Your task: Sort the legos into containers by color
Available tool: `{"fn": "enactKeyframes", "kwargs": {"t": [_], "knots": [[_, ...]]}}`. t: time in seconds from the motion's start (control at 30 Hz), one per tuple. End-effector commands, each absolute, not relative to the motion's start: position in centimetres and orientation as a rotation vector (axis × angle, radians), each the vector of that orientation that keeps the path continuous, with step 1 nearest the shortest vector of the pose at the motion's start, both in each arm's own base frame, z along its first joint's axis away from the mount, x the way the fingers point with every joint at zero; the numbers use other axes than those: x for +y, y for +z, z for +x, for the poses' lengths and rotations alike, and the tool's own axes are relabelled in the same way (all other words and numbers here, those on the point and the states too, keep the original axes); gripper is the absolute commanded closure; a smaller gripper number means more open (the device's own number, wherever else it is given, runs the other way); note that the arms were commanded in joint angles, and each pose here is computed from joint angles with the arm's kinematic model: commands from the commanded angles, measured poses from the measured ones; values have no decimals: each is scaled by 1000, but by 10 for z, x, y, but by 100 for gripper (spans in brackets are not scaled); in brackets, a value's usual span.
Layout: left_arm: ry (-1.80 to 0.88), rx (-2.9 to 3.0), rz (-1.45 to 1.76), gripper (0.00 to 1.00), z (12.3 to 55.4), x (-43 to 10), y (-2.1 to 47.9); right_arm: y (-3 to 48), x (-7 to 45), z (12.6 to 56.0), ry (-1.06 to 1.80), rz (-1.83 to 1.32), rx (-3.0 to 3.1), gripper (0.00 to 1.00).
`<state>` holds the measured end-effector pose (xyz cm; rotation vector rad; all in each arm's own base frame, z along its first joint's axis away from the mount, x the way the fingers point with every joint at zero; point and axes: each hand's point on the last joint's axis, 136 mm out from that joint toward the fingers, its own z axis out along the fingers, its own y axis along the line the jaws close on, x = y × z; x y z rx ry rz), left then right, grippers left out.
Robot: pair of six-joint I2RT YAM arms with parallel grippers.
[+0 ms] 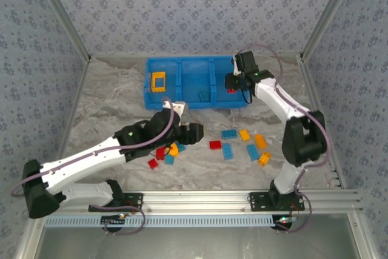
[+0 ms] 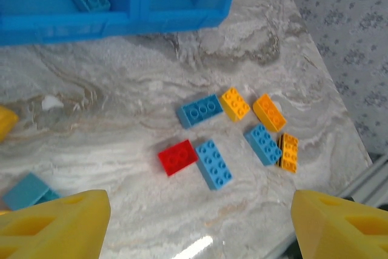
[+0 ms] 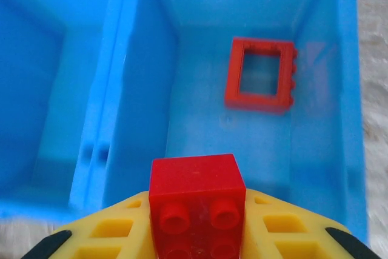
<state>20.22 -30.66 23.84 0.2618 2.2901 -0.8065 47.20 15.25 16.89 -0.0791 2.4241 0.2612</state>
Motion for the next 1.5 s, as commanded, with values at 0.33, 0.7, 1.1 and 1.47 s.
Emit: {"fn": "enactKeyframes", "kwargs": {"t": [0.33, 0.7, 1.1, 1.47], "knots": [[-475, 2170, 389, 23, 244, -399, 264, 126, 163, 558, 418, 107, 2482, 67], [-439, 2212, 383, 23, 244, -398, 251, 111, 165, 565, 415, 114, 2532, 56], [-344, 2338, 167, 25, 260, -330, 242, 226, 159, 524, 365, 56, 2321, 53], [-325, 2669, -407, 23, 315, -225, 128, 253, 254, 306, 502, -410, 1960, 36]]}}
